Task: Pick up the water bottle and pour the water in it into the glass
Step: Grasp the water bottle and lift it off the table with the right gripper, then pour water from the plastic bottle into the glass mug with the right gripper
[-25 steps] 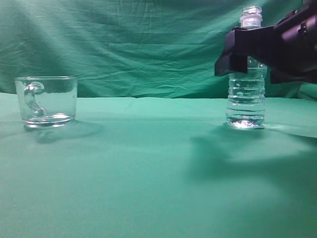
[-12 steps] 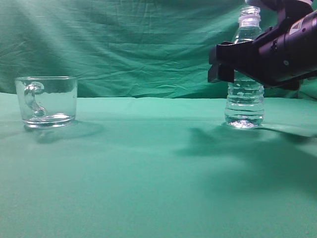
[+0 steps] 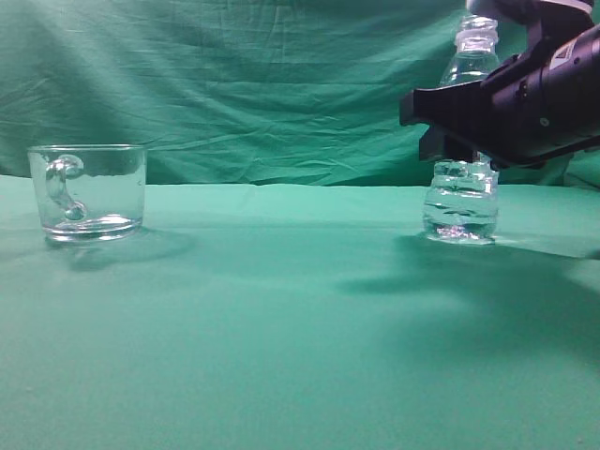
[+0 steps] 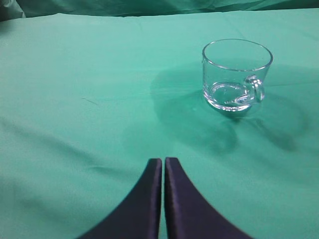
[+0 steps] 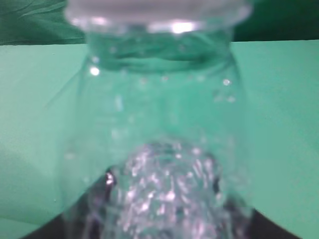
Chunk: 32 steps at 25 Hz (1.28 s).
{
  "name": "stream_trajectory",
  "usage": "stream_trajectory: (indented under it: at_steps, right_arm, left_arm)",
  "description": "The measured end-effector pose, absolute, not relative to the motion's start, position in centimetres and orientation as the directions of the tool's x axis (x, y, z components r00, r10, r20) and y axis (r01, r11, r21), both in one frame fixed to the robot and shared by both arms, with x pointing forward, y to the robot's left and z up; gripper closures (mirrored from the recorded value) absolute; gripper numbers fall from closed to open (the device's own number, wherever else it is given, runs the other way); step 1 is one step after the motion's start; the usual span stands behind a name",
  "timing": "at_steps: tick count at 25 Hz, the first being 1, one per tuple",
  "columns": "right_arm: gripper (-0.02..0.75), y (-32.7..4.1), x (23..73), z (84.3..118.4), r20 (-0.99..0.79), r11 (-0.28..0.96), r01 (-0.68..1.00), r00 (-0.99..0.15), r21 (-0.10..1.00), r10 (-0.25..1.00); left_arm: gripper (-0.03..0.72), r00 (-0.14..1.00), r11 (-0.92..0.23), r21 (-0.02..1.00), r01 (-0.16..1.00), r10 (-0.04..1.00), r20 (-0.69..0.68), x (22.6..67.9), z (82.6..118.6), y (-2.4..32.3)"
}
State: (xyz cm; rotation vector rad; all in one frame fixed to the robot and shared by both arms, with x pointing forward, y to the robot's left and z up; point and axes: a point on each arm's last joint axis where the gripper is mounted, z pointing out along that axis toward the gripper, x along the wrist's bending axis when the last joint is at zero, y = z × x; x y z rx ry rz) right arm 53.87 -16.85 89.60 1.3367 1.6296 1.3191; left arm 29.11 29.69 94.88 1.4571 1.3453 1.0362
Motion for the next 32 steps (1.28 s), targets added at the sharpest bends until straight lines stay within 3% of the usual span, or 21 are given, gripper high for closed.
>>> stream_trajectory:
  at_steps: [6, 12, 23, 32]
  right_arm:
    - [0.436, -16.6, 53.8, 89.6, 0.094, 0.007, 0.303, -0.316, 0.953, 0.944]
    - [0.436, -15.6, 53.1, 91.4, 0.035, 0.103, 0.278, -0.45, 0.955, 0.892]
    - [0.436, -9.2, 52.9, 99.8, -0.146, 0.406, 0.258, -0.662, 0.877, 0.735]
    - [0.436, -4.0, 55.0, 102.0, -0.317, 0.647, 0.236, -0.72, 0.725, 0.617]
  left_arm:
    - [0.688, 0.068, -0.033, 0.962, 0.27, 0.998, 0.016, 29.1, 94.9, 29.7]
    - [0.688, 0.068, -0.033, 0.962, 0.27, 0.998, 0.016, 29.1, 94.9, 29.7]
    - [0.688, 0.068, -0.033, 0.962, 0.27, 0.998, 0.016, 29.1, 94.9, 29.7]
    - [0.688, 0.068, -0.033, 0.962, 0.27, 0.998, 0.016, 29.1, 94.9, 29.7]
